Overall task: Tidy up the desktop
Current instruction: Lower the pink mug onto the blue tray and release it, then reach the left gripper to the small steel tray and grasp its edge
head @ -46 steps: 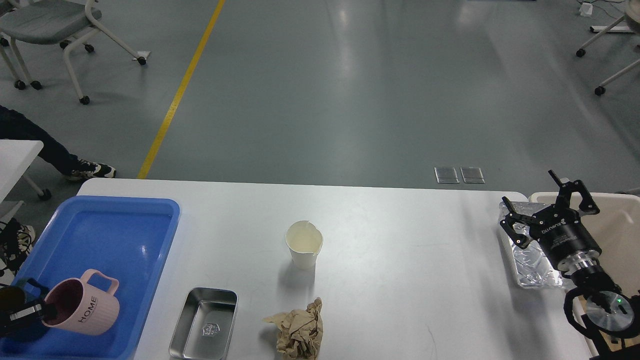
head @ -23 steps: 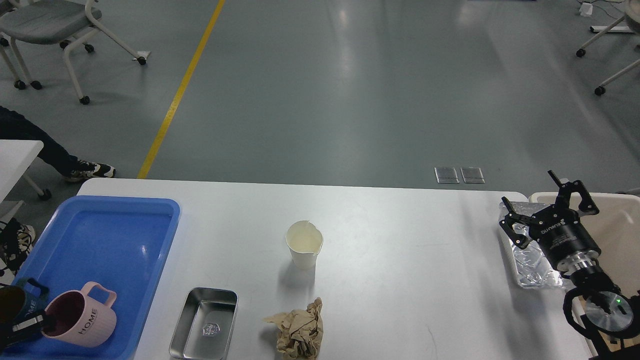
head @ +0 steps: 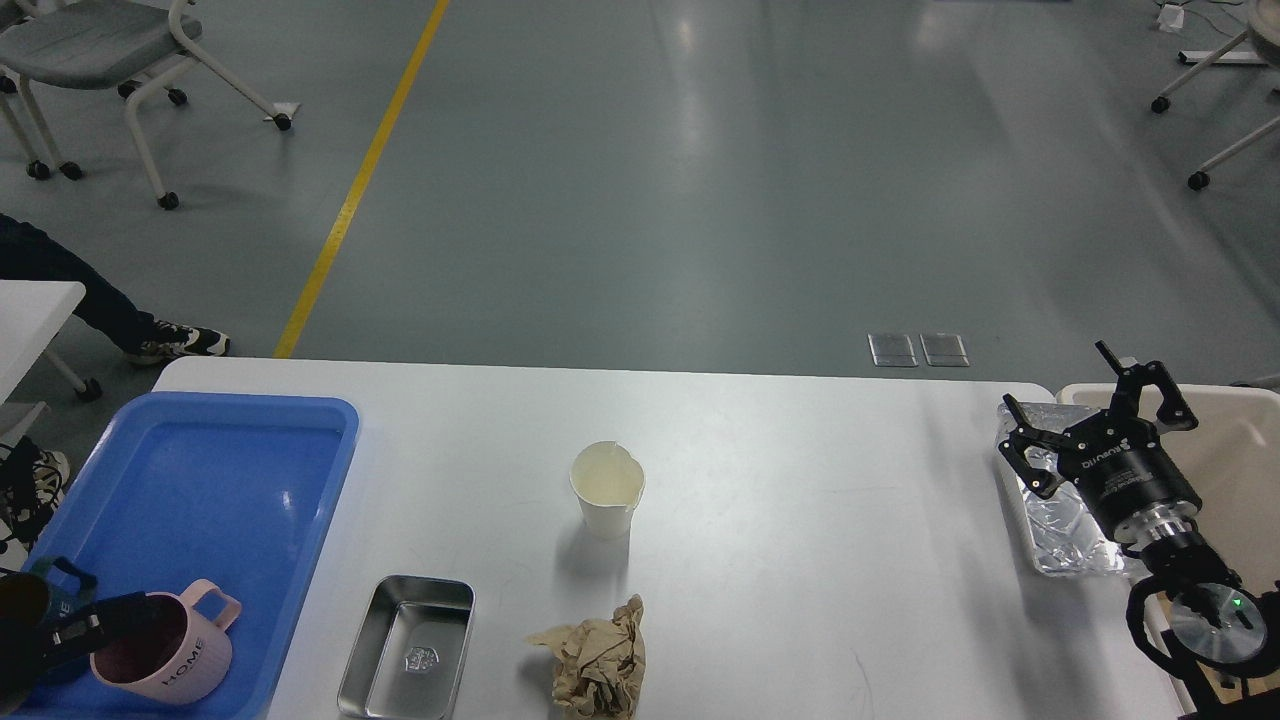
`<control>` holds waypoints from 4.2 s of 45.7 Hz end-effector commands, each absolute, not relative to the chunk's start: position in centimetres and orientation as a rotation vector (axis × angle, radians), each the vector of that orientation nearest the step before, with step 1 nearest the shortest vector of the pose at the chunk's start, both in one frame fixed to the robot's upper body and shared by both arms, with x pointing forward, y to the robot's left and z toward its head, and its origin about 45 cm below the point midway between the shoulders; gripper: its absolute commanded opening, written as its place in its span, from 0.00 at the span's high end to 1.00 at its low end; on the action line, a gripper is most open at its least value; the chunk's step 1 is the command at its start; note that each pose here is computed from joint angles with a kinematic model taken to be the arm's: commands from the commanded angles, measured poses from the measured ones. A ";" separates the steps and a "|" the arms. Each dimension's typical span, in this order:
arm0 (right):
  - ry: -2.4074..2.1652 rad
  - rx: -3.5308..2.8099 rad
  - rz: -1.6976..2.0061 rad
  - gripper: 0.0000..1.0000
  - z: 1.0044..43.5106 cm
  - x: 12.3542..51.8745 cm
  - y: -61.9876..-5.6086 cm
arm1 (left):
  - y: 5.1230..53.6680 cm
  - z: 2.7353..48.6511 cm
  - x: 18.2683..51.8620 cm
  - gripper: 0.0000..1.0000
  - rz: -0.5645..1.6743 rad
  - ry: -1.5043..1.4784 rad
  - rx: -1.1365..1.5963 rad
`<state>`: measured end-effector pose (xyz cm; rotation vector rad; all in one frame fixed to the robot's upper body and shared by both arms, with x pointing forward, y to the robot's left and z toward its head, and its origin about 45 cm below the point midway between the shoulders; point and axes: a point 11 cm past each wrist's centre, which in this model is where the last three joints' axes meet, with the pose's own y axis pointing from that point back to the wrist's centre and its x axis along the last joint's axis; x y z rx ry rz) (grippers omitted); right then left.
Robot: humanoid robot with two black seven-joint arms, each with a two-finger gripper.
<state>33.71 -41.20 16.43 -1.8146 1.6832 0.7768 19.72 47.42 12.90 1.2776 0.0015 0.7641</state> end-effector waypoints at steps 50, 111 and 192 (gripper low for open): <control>1.679 -1.859 0.763 0.00 16.8 34.0 -40.6 | 43.9 27.1 28.5 0.21 0.953 -0.383 1.002; 1.699 -1.886 0.756 0.00 16.6 33.9 -40.7 | 35.3 16.1 27.8 0.21 0.722 -0.146 0.959; 1.709 -1.879 0.763 0.00 16.3 33.7 -40.8 | 31.6 5.7 21.8 0.80 0.404 -0.152 1.127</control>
